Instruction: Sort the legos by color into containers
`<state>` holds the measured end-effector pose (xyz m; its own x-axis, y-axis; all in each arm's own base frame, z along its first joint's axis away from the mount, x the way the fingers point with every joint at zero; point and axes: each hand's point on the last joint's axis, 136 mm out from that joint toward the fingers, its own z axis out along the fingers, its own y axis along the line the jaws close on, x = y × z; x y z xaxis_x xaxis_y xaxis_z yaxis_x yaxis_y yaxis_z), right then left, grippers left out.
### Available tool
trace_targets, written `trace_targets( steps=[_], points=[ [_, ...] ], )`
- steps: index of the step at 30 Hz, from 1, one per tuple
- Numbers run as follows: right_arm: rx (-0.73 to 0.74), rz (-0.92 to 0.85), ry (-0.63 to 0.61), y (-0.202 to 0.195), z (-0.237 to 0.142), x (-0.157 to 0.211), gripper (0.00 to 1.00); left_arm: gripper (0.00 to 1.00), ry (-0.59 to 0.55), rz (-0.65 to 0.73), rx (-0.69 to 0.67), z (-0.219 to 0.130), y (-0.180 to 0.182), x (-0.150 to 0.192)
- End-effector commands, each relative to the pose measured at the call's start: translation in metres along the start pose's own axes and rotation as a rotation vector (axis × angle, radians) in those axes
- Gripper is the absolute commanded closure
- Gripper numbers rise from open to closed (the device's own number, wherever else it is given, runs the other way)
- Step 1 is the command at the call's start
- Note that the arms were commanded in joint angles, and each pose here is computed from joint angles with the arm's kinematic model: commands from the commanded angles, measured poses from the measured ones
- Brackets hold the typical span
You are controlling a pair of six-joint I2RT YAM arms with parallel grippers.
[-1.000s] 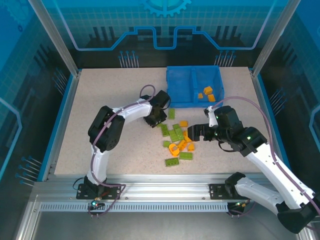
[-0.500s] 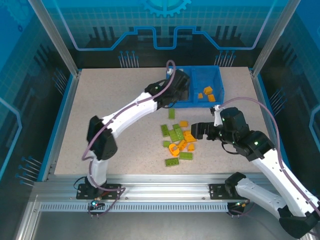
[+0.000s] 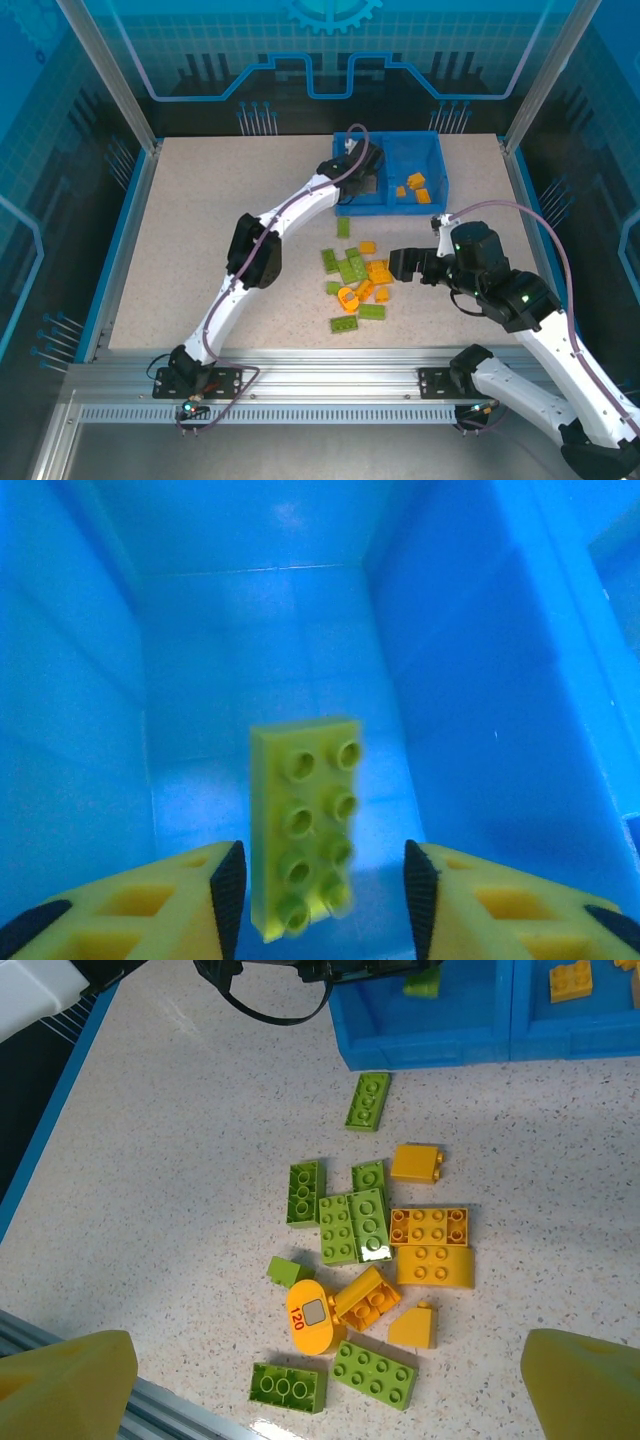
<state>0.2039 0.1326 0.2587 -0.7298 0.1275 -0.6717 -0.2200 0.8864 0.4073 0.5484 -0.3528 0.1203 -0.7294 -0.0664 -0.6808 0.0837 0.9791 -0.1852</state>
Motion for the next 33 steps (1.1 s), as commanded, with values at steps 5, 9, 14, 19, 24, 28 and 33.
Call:
trace_targets(
  steps=[5,9,14,19,24,28,33],
  points=[
    [0.032,0.007,0.024,-0.006,0.007,0.008,0.00,0.51,-0.113,0.044,0.149,-0.081,-0.047,-0.045],
    [0.063,-0.010,0.045,-0.011,0.022,0.011,0.00,0.54,-0.166,0.066,0.237,-0.154,-0.060,-0.050],
    [0.105,-0.069,0.139,-0.014,0.050,0.015,0.00,0.56,-0.277,0.128,0.367,-0.264,-0.048,-0.027],
    [0.117,-0.095,0.243,-0.013,0.097,0.021,0.01,0.56,-0.328,0.274,0.454,-0.346,-0.006,0.021],
    [0.237,-0.082,0.360,-0.027,0.151,0.025,0.10,0.49,-0.301,0.571,0.589,-0.400,0.029,0.089],
    [0.341,-0.073,0.396,-0.044,0.194,0.025,0.11,0.32,-0.262,0.832,0.629,-0.409,0.058,0.146],
    [0.417,-0.052,0.416,-0.062,0.235,0.024,0.15,0.10,-0.343,1.013,0.703,-0.410,0.074,0.189]
  ],
)
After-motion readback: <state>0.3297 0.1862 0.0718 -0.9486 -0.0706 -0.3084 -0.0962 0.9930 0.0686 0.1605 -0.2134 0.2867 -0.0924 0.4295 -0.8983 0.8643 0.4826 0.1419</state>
